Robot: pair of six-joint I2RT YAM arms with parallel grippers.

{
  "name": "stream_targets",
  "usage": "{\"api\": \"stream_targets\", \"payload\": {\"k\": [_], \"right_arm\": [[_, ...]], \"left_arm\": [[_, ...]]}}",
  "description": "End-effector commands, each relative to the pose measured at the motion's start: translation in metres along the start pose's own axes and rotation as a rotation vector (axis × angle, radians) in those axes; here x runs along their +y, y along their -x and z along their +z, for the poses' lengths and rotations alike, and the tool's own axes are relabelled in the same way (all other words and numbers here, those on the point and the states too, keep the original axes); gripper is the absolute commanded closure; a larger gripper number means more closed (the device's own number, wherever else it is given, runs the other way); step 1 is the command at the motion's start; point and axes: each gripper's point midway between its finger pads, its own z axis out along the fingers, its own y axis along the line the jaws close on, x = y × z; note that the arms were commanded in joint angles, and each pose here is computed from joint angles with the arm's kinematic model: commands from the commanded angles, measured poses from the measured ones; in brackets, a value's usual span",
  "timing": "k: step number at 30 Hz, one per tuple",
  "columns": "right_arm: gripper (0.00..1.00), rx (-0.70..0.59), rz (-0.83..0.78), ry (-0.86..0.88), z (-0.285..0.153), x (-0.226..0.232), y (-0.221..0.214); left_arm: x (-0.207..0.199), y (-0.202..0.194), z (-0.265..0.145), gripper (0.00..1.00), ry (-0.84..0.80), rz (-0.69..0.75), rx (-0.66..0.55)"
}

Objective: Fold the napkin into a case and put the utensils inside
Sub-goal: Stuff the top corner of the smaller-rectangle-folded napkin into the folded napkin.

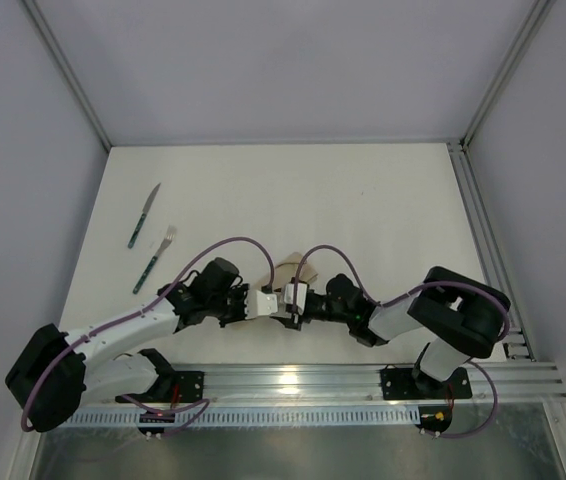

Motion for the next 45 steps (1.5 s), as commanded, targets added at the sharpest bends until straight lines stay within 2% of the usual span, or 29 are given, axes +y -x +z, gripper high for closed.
{"api": "stream_targets", "payload": {"k": [1, 8, 16, 19, 26, 38, 45], "right_arm": [[0.32, -0.154, -0.131, -0.042, 0.015, -0.010, 0.043], [0.30, -0.065, -0.169, 0.026, 0.026, -0.001, 0.022], [0.31, 0.016, -0.153, -0.093, 0.032, -0.020, -0.006], [0.31, 0.042, -0.156, -0.085, 0.028, -0.015, -0.015], [0.31, -0.066, -0.080, -0.109, 0.000, -0.005, 0.005], [0.30, -0.069, -0.119, -0.119, 0.007, -0.013, 0.012], [0.30, -0.017, -0.133, -0.144, 0.015, -0.019, -0.004]], "left_arm": [[0.000, 0.007, 0.001, 1.00, -0.004, 0.009, -0.046], [0.001, 0.011, 0.004, 1.00, -0.016, 0.001, -0.059], [-0.001, 0.012, 0.002, 1.00, -0.021, -0.008, -0.073], [0.002, 0.012, 0.002, 1.00, -0.006, -0.016, -0.071], [0.006, 0.010, 0.002, 1.00, 0.020, -0.025, -0.073], [-0.001, 0.009, 0.005, 1.00, -0.025, -0.023, -0.081], [0.000, 0.011, 0.007, 1.00, -0.035, -0.033, -0.091]]}}
